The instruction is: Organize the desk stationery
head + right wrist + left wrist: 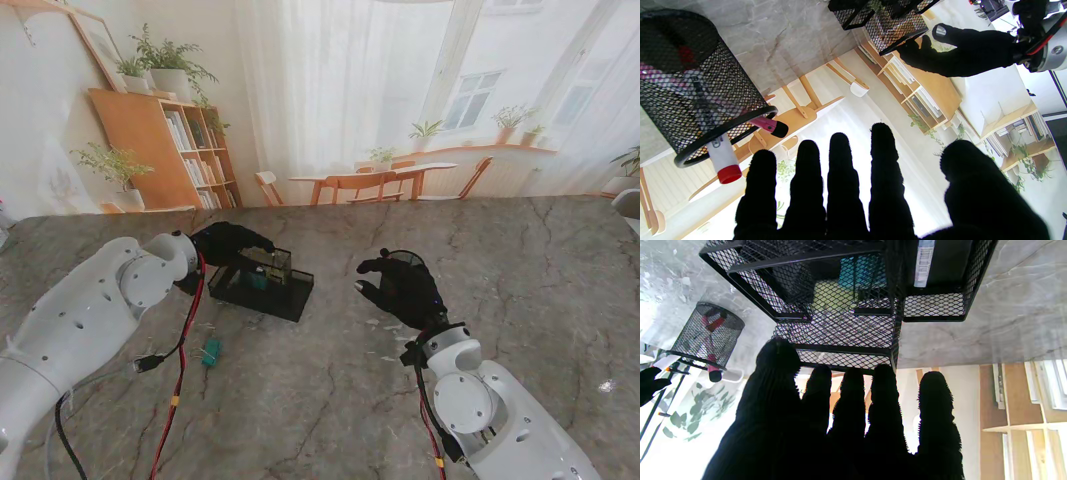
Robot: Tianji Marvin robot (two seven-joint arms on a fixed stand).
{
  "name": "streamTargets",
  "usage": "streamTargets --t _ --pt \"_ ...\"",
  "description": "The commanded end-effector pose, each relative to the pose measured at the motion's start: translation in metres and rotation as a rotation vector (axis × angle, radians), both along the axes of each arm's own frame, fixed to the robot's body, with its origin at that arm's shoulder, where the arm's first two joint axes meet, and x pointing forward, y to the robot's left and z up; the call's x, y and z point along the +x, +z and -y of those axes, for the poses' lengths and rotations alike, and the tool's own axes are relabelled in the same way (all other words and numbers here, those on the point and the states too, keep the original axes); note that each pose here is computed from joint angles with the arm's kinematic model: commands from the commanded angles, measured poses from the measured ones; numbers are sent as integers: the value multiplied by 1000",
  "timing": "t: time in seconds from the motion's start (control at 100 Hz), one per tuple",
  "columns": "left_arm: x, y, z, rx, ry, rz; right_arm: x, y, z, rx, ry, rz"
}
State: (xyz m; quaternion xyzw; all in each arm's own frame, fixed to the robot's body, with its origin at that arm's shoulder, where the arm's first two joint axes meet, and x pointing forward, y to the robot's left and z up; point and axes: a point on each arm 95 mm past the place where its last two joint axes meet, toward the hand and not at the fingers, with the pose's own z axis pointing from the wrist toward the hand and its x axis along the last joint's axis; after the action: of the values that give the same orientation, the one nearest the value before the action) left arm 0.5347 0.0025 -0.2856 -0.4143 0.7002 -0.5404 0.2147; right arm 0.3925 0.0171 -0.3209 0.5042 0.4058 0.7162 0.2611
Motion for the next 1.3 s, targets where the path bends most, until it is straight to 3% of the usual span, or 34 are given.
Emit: streamTargets --t 0.0,0.38,0.69,0.97,1.29 --pt "-3 -1 -2 2 0 0 -1 -2 -1 -2 5 -10" --pt "-19 18 -4 -29 -14 85 0 -2 -2 -1 10 -10" --pt "-41 47 0 -90 -29 191 0 -2 -2 2 12 -8" --pt "-91 62 4 -116 -74 241 0 -3 -3 9 17 -6" --pt "-158 32 -5 -55 -39 180 0 -3 -4 19 20 -1"
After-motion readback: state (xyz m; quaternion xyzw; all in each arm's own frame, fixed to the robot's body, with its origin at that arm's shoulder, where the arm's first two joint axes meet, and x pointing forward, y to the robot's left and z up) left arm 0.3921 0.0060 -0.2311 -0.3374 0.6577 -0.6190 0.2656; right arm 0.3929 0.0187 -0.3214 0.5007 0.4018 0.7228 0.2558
